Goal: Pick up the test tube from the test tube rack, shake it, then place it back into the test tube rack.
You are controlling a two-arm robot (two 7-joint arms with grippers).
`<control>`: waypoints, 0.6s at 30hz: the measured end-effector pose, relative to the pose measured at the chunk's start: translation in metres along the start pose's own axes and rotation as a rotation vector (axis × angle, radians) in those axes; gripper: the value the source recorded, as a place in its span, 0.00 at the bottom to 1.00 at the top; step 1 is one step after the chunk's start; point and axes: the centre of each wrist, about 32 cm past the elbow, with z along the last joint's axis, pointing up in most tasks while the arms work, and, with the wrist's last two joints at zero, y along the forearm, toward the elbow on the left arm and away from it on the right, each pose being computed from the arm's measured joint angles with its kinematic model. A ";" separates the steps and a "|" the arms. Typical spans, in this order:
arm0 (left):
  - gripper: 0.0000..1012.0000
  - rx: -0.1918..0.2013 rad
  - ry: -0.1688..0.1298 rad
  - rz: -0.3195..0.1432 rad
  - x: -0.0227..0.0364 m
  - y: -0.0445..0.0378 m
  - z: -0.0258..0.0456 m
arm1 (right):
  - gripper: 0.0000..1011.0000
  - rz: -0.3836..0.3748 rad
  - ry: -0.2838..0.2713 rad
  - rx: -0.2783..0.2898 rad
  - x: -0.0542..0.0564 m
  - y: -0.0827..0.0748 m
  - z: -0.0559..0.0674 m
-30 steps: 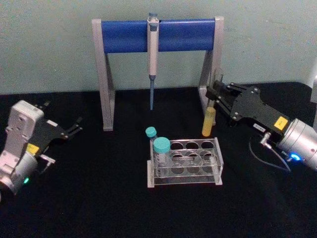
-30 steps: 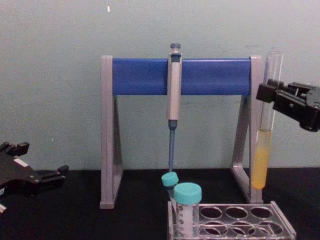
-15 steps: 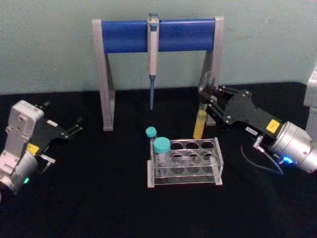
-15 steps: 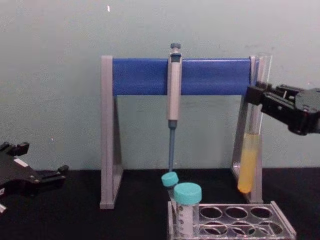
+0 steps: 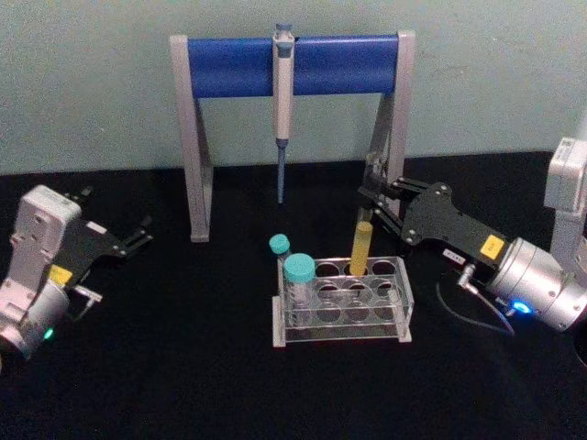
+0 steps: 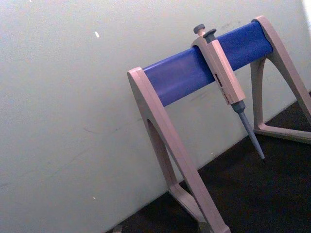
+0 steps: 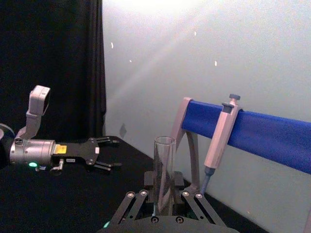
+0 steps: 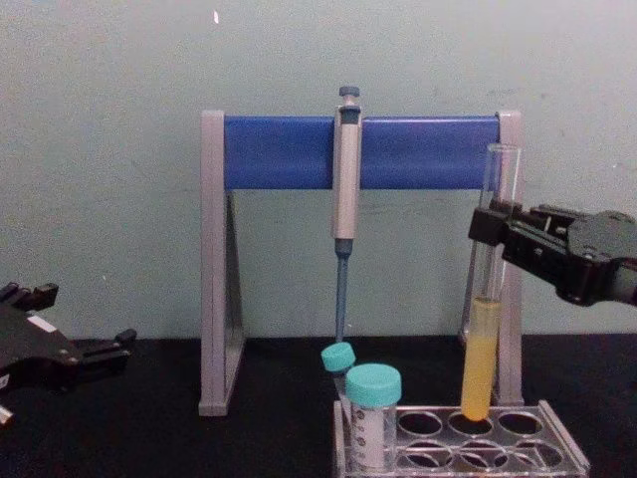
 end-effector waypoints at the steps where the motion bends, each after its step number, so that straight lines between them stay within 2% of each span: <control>1: 0.99 0.000 0.000 0.000 0.0000 0.0000 0.0000 | 0.23 -0.001 0.002 -0.002 0.000 0.000 -0.001; 18: 0.99 0.000 0.000 0.000 0.0000 0.0000 0.0000 | 0.23 -0.041 0.028 -0.041 0.003 0.006 -0.014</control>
